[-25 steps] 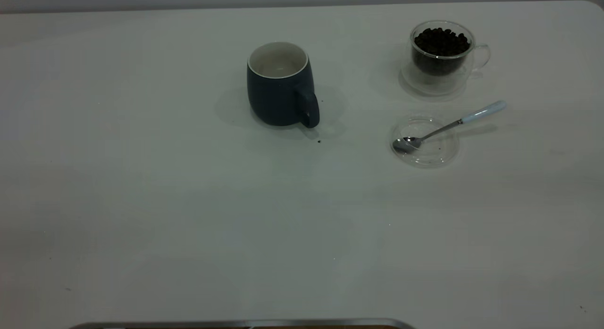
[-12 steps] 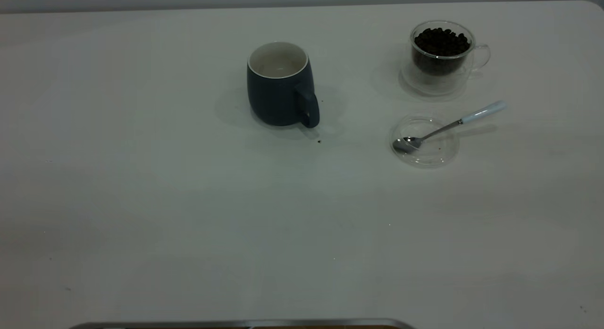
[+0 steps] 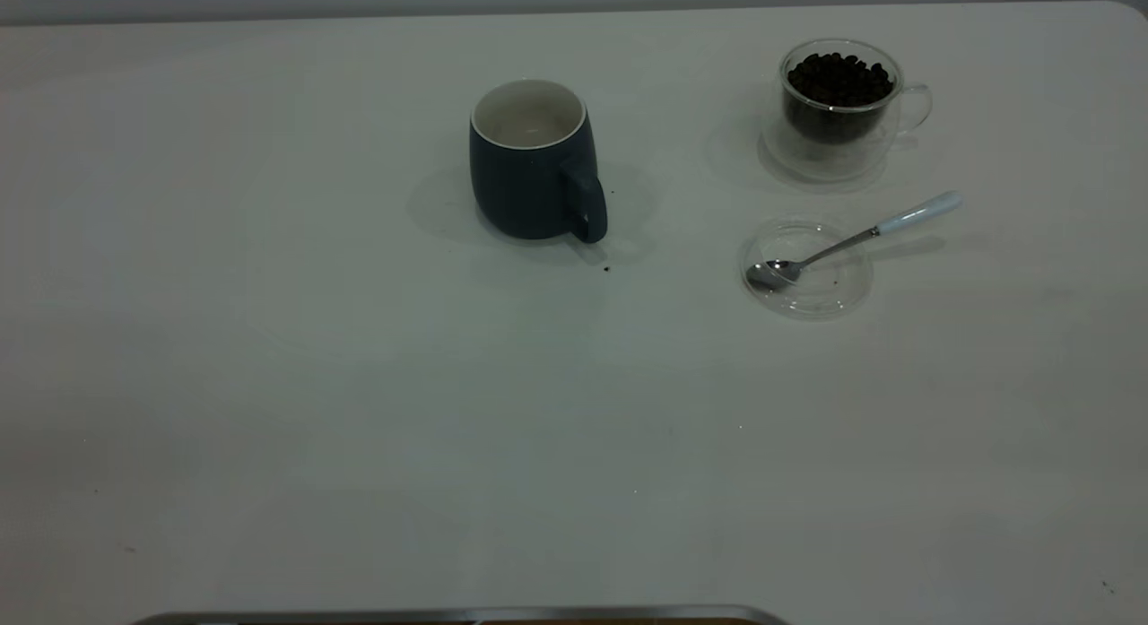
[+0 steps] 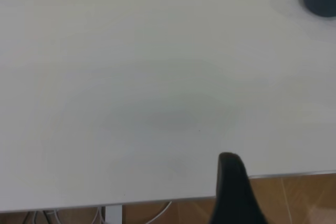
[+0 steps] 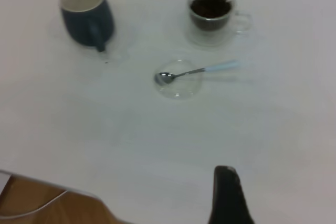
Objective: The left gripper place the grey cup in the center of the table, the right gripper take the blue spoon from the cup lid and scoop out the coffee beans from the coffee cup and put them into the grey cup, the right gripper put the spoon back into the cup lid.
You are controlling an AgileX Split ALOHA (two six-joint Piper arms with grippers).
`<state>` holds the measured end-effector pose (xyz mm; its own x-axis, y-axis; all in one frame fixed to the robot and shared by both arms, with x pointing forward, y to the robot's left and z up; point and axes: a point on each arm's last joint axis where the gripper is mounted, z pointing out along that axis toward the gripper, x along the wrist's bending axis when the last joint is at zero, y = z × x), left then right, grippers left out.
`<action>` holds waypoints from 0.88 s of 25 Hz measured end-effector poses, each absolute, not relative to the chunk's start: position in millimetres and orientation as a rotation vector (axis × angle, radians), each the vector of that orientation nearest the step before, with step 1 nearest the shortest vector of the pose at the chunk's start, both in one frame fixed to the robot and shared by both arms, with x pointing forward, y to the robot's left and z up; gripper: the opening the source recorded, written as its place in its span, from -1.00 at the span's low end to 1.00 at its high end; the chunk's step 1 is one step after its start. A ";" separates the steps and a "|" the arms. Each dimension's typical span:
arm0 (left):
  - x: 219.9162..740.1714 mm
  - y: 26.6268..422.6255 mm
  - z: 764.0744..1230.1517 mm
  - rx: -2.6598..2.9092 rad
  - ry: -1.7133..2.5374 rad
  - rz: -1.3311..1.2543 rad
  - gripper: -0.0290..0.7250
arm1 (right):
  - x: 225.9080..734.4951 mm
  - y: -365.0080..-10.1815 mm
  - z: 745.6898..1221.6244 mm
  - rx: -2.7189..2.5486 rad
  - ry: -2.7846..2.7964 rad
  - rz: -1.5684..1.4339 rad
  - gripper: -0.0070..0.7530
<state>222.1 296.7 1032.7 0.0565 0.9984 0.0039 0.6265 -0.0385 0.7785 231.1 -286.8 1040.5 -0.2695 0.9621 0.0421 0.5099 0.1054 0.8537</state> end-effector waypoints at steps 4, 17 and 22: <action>222.1 296.7 1032.7 1.731 1.633 0.785 0.52 | 230.4 -287.2 1040.5 1.394 1.889 1.100 0.43; 222.1 296.7 1032.7 1.731 1.633 0.785 0.52 | 230.3 -287.3 1040.5 1.390 1.894 1.102 0.43; 222.1 296.7 1032.7 1.731 1.633 0.785 0.52 | 230.3 -287.3 1040.5 1.390 1.894 1.102 0.43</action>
<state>222.1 296.7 1032.7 0.0565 0.9984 0.0039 0.6265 -0.0385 0.7785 230.3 -287.3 1040.5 -0.3219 0.9458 0.0422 0.5043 0.1336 0.8531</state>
